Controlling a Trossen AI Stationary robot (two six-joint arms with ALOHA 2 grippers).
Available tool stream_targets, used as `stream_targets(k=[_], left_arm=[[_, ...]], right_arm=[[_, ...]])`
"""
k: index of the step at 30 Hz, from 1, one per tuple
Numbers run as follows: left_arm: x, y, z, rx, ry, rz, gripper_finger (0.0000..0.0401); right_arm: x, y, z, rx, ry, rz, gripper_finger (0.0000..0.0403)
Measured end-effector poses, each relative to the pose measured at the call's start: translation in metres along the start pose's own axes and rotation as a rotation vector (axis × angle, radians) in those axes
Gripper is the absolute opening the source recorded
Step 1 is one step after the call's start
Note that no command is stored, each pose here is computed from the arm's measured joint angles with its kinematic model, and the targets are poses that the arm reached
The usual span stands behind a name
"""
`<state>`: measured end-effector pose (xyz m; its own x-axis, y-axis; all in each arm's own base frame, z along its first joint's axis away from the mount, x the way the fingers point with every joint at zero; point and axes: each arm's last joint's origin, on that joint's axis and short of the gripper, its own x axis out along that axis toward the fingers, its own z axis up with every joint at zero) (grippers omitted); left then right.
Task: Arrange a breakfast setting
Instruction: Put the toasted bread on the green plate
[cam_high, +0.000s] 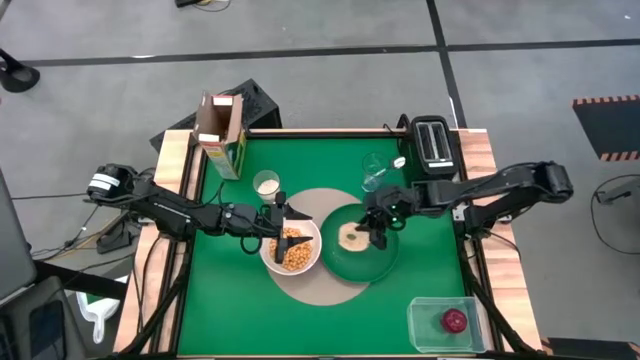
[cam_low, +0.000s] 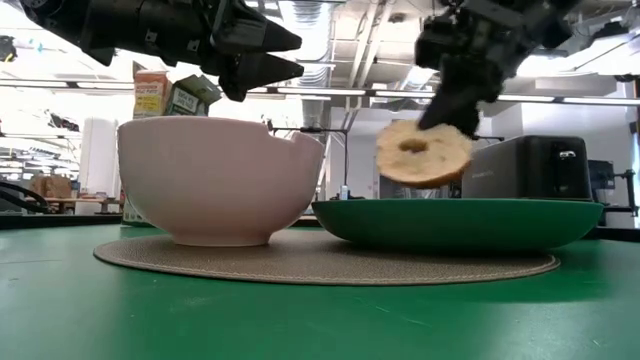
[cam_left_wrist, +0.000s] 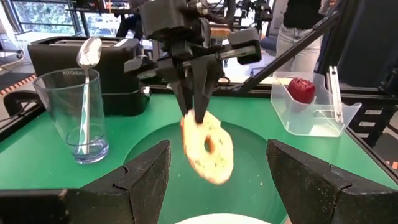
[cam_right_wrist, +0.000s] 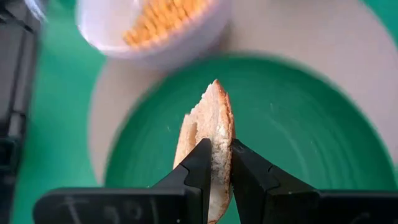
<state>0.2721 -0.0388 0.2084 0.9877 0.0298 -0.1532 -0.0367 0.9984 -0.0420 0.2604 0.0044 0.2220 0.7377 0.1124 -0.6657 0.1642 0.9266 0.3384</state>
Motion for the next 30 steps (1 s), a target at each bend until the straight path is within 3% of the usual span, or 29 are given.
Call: stream_targets(k=[11, 30], left_arm=[[0.000, 0.000, 0.000, 0.000, 0.000, 0.001, 0.0251], [0.000, 0.000, 0.000, 0.000, -0.003, 0.000, 0.0251]], right_arm=[[0.038, -0.009, -0.012, 0.018, 0.105, -0.039, 0.0076], [0.033, -0.009, -0.012, 0.025, 0.108, -0.044, 0.0088]])
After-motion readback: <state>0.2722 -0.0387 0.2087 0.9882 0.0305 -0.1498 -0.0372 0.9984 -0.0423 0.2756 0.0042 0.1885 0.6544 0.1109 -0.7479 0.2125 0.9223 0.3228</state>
